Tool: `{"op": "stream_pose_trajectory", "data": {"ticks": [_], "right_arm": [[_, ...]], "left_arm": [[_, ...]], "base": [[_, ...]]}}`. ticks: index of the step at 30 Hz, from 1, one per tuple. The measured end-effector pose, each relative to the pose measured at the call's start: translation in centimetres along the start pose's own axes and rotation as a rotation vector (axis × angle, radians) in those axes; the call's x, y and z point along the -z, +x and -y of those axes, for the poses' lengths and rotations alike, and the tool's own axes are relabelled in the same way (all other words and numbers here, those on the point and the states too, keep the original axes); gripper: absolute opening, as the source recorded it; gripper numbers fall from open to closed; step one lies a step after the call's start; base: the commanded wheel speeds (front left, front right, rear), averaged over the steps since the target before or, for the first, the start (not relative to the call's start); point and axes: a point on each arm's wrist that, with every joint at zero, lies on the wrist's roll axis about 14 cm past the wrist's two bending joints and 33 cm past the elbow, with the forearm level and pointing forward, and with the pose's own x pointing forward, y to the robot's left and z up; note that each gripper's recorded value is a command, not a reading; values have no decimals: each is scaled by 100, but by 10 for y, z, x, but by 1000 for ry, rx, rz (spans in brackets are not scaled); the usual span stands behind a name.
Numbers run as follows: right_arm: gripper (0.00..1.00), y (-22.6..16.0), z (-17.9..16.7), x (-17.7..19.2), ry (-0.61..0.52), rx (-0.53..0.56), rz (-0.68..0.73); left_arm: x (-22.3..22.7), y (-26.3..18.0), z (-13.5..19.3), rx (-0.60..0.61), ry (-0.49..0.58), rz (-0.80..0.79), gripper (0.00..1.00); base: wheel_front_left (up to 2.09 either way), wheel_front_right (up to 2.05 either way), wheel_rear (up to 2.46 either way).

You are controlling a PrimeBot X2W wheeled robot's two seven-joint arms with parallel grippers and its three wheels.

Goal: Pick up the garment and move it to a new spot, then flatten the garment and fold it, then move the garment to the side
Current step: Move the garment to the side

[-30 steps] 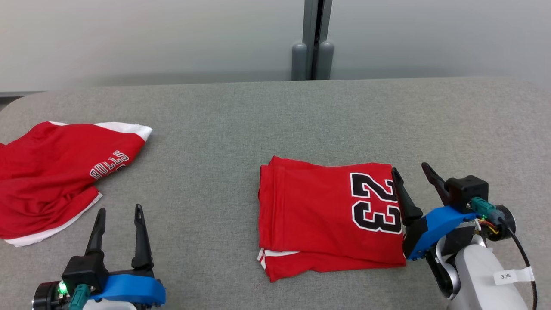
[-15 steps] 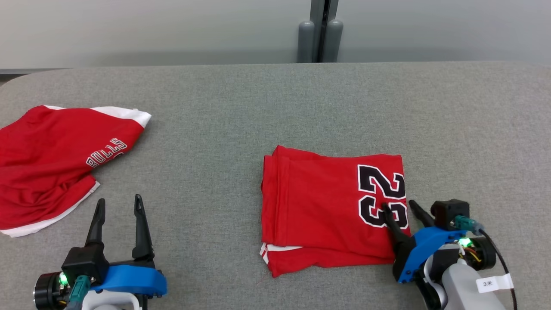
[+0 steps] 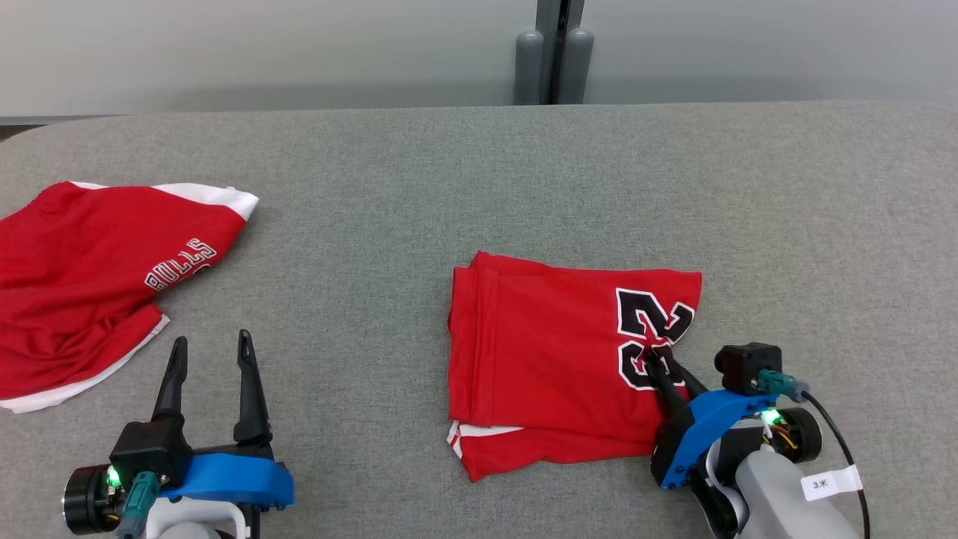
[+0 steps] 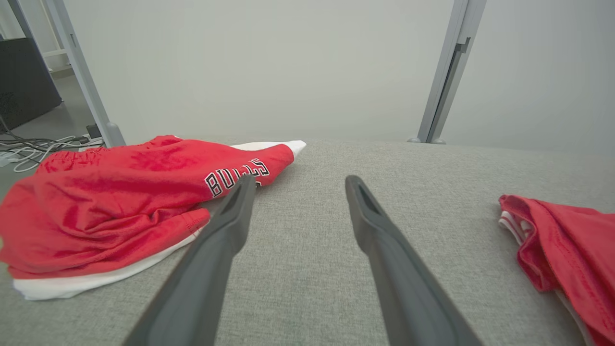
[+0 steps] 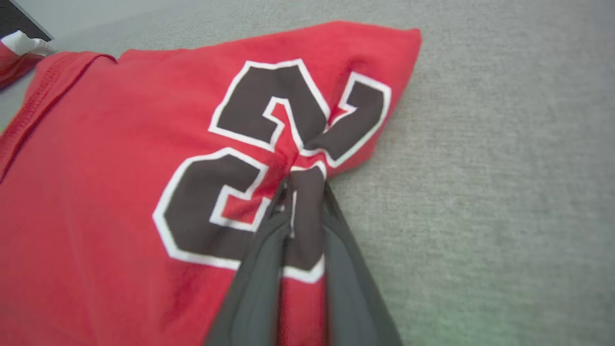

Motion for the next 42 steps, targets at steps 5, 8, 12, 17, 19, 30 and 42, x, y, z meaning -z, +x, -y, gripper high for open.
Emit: {"op": "stream_pose_trajectory", "data": {"ticks": [5,8,12,17,19,30,42], "right_arm": [[0,7,3,-16,-70,-11,54],[0,16,18,-42,-154,-3,103],[0,28,43,-74,-285,16,142],[0,38,84,-99,-375,71,156],[0,41,105,-110,-393,106,163],[0,27,234,-181,-505,356,205],[0,2,287,-208,-536,496,185]], "left_arm": [[0,3,3,7,-3,1,100],[-3,10,8,20,-4,14,100],[-10,25,19,51,1,43,100],[-11,48,37,97,2,64,100],[-6,59,45,120,3,63,100],[22,117,107,299,29,75,100],[20,133,133,377,37,100,100]], "base": [[0,0,0],[0,0,0],[0,0,0],[0,0,0],[0,0,0],[0,0,0],[0,0,0]]}}
